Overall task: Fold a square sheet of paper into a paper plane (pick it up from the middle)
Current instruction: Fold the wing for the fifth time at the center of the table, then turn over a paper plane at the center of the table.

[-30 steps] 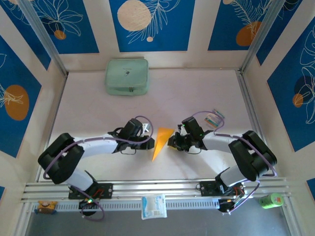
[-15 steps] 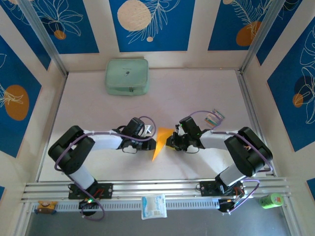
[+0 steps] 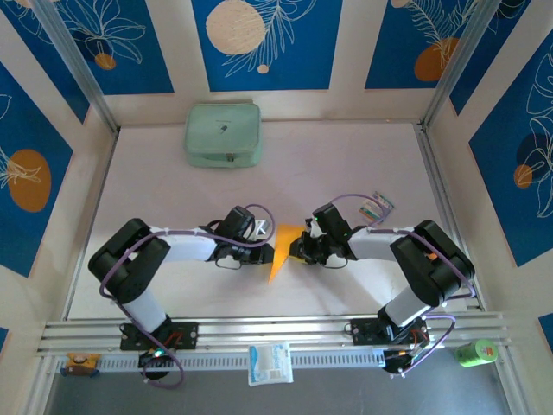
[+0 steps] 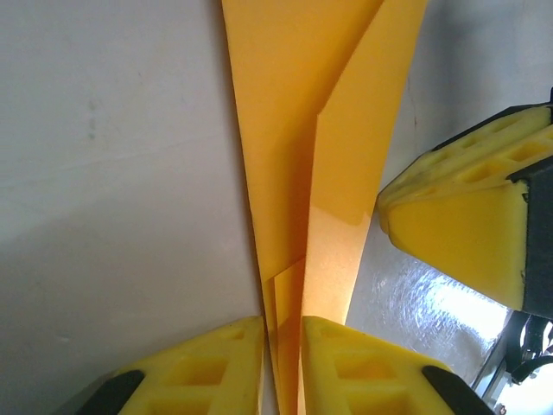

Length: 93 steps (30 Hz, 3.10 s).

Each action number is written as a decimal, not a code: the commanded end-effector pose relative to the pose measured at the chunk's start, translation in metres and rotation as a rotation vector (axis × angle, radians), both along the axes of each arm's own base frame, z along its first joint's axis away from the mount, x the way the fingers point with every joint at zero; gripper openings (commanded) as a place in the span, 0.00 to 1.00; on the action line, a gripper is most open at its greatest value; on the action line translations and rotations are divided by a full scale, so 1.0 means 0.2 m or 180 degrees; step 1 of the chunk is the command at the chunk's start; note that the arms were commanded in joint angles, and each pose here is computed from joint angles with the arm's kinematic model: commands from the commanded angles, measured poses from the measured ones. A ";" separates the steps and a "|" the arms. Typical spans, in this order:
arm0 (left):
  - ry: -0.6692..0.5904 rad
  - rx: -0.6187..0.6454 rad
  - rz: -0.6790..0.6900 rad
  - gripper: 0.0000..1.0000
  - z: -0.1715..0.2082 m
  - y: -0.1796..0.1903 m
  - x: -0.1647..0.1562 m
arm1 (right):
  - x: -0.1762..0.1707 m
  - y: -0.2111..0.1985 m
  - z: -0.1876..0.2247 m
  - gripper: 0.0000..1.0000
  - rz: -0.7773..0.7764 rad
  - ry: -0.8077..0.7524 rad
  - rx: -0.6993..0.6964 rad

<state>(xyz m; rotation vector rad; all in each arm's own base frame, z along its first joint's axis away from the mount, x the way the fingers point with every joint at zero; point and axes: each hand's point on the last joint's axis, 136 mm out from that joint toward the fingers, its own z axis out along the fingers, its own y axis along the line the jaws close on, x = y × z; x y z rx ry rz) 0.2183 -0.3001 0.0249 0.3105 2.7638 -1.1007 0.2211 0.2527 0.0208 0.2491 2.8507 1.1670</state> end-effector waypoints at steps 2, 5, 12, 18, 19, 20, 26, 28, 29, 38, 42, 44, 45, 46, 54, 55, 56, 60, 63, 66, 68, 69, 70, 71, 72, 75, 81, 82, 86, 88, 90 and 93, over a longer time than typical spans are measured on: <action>-0.0132 0.0002 0.0032 0.22 0.07 0.01 0.05 | -0.01 0.03 0.00 0.19 0.0060 0.0034 0.0028; -0.0086 -0.0028 0.0003 0.22 0.06 0.00 0.04 | -0.01 0.03 0.00 0.19 0.0059 0.0039 0.0033; 0.0030 -0.0116 -0.0054 0.23 0.04 -0.04 0.03 | -0.01 0.03 0.00 0.19 0.0069 0.0047 0.0027; 0.0142 -0.0156 -0.0120 0.25 0.01 -0.06 0.01 | -0.01 0.03 -0.02 0.19 0.0082 0.0093 0.0029; 0.0153 -0.0189 -0.0134 0.25 0.02 -0.06 0.01 | -0.01 0.04 -0.02 0.19 0.0083 0.0089 0.0036; 0.0167 -0.0226 -0.0154 0.25 0.02 -0.07 0.00 | -0.01 0.03 -0.03 0.19 0.0083 0.0094 0.0031; 0.0284 -0.0343 -0.0227 0.26 0.03 -0.10 -0.02 | -0.02 0.04 -0.03 0.17 0.0065 0.0130 0.0124; 0.0299 -0.0355 -0.0221 0.26 0.02 -0.10 -0.02 | -0.02 0.04 -0.03 0.17 0.0055 0.0136 0.0140; 0.0306 -0.0364 -0.0224 0.26 0.02 -0.10 -0.03 | -0.02 0.04 -0.04 0.17 0.0055 0.0141 0.0144; 0.0383 -0.0416 -0.0273 0.26 0.01 -0.12 -0.05 | -0.02 0.03 -0.03 0.17 0.0019 0.0150 0.0216; 0.0422 -0.0453 -0.0287 0.26 0.01 -0.12 -0.05 | -0.02 0.02 -0.03 0.17 0.0006 0.0158 0.0243; 0.0426 -0.0461 -0.0276 0.26 0.01 -0.12 -0.05 | -0.02 0.02 -0.03 0.17 0.0002 0.0165 0.0246; 0.0432 -0.0460 -0.0270 0.26 0.00 -0.13 -0.05 | -0.02 0.01 -0.03 0.17 -0.0004 0.0166 0.0244; 0.0440 -0.0471 -0.0269 0.26 0.00 -0.13 -0.05 | -0.02 0.02 -0.03 0.17 -0.0002 0.0167 0.0253; 0.0458 -0.0430 -0.0235 0.24 -0.01 -0.12 -0.05 | -0.02 0.01 -0.03 0.17 -0.0020 0.0168 0.0270; 0.0445 -0.0403 -0.0222 0.25 -0.01 -0.11 -0.05 | -0.02 0.01 -0.03 0.17 -0.0024 0.0171 0.0270; 0.0436 -0.0367 -0.0209 0.24 -0.02 -0.10 -0.05 | -0.02 0.01 -0.03 0.17 -0.0025 0.0172 0.0269; 0.0406 -0.0226 -0.0163 0.25 -0.03 -0.07 -0.05 | -0.02 0.00 -0.04 0.17 -0.0040 0.0174 0.0256; 0.0414 -0.0206 -0.0163 0.25 -0.03 -0.06 -0.05 | -0.02 0.00 -0.04 0.17 -0.0041 0.0168 0.0253; 0.0433 -0.0204 -0.0174 0.23 -0.02 -0.06 -0.06 | -0.02 0.00 -0.04 0.17 -0.0041 0.0170 0.0259; 0.0423 -0.0177 -0.0161 0.22 -0.02 -0.05 -0.06 | -0.02 0.00 -0.04 0.17 -0.0038 0.0173 0.0258; 0.0422 -0.0176 -0.0157 0.22 -0.02 -0.05 -0.07 | -0.02 0.00 -0.04 0.17 -0.0036 0.0170 0.0261; 0.0431 -0.0182 -0.0157 0.22 -0.02 -0.05 -0.07 | -0.02 0.00 -0.04 0.17 -0.0034 0.0163 0.0267; 0.0439 -0.0198 -0.0166 0.22 -0.02 -0.06 -0.07 | -0.02 0.00 -0.03 0.17 -0.0031 0.0161 0.0272; 0.0451 -0.0228 -0.0176 0.23 -0.02 -0.06 -0.07 | -0.02 0.00 -0.04 0.17 -0.0032 0.0163 0.0271; 0.0525 -0.0317 -0.0230 0.24 -0.02 -0.09 -0.08 | -0.01 0.01 -0.03 0.17 -0.0031 0.0161 0.0280; 0.0521 -0.0407 -0.0231 0.20 0.00 -0.12 -0.07 | -0.01 0.01 -0.03 0.17 -0.0031 0.0157 0.0297; 0.0505 -0.0417 -0.0232 0.18 0.00 -0.12 -0.07 | -0.01 0.01 -0.02 0.17 -0.0034 0.0157 0.0301; 0.0368 -0.0422 -0.0195 0.10 0.05 -0.11 -0.04 | 0.00 0.01 0.00 0.17 -0.0034 0.0124 0.0334; 0.0246 -0.0382 -0.0153 0.07 0.08 -0.10 -0.02 | 0.00 0.00 0.03 0.18 -0.0059 0.0083 0.0306; 0.0125 -0.0298 -0.0112 0.04 0.10 -0.07 -0.01 | 0.01 -0.01 0.06 0.20 -0.0084 0.0041 0.0253; -0.0078 -0.0082 -0.0068 0.00 0.13 -0.02 0.02 | 0.02 -0.02 0.12 0.25 -0.0102 -0.0047 0.0198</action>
